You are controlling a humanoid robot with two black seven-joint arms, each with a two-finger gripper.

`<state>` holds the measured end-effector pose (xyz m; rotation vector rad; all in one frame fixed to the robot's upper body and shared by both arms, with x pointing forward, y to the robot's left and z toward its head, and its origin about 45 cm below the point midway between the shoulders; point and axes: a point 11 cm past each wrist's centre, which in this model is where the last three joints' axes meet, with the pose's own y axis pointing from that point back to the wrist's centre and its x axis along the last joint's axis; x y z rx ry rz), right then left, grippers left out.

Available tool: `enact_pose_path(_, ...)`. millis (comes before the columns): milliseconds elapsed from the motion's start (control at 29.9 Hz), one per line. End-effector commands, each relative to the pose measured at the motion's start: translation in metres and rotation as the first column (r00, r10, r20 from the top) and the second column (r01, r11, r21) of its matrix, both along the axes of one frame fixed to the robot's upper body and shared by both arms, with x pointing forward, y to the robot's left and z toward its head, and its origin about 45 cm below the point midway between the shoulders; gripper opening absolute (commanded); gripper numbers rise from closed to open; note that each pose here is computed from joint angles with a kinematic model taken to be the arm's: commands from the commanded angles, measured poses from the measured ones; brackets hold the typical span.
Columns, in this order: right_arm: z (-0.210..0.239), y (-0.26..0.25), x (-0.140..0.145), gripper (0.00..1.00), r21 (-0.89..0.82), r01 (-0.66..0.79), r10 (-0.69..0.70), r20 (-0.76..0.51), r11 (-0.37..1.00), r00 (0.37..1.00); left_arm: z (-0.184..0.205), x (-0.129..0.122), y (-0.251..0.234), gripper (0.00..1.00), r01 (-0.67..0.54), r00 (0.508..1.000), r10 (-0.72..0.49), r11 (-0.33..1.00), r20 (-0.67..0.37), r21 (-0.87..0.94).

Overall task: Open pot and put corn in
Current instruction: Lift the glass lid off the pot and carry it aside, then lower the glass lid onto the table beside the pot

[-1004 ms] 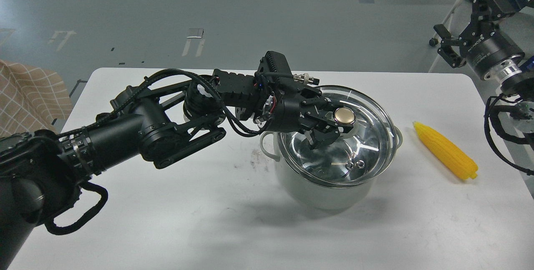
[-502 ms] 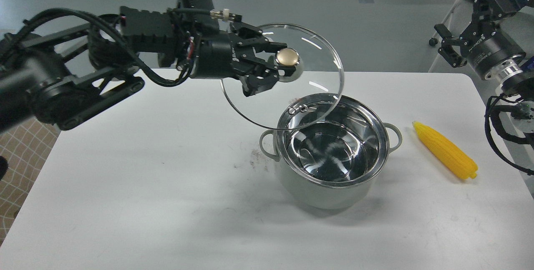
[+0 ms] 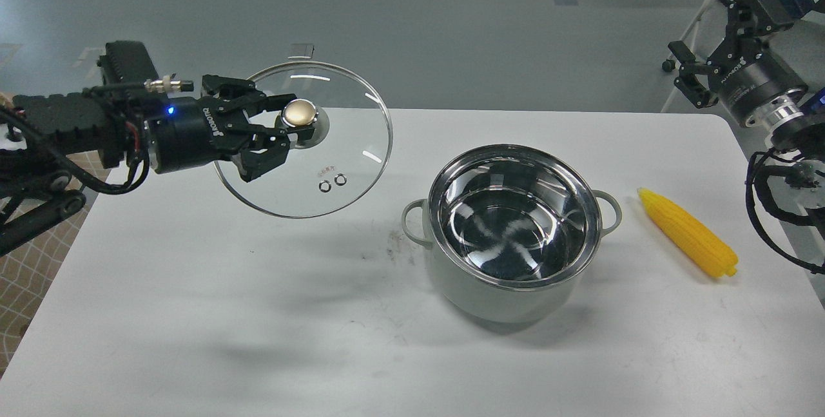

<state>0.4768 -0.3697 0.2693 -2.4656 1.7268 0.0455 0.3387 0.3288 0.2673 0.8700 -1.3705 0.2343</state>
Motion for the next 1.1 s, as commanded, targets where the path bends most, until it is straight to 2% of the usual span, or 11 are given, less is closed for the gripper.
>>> enact_pose_path(0,-0.003,-0.002,-0.002,1.0,-0.001,0.003,-0.003,-0.006,1.0,1.0,-0.023,-0.01,0.018,0.12,-0.069,0.996,0.067,0.997,-0.051,-0.035)
enact_pose_path(167,-0.003,-0.001,-0.001,1.0,0.0,0.002,-0.002,-0.006,1.0,1.0,-0.052,-0.02,0.034,0.13,-0.128,0.99,0.124,0.99,-0.067,-0.055)
enact_pose_path(335,-0.004,-0.001,-0.002,1.0,0.001,0.003,-0.003,-0.007,1.0,1.0,-0.065,-0.022,0.045,0.13,-0.163,0.984,0.159,0.986,-0.083,-0.042)
enact_pose_path(569,-0.006,-0.001,-0.003,1.0,0.002,0.003,-0.003,-0.012,1.0,1.0,-0.093,-0.028,0.059,0.12,-0.207,0.978,0.205,0.977,-0.046,-0.055)
enact_pose_path(770,-0.007,-0.001,-0.003,1.0,0.002,0.004,-0.003,-0.013,1.0,1.0,-0.108,-0.041,0.068,0.13,-0.23,0.971,0.227,0.972,-0.071,-0.039)
enact_pose_path(1071,-0.011,-0.002,-0.005,1.0,0.003,0.004,-0.004,-0.021,1.0,1.0,-0.118,-0.043,0.077,0.15,-0.238,0.969,0.237,0.971,-0.073,0.003)
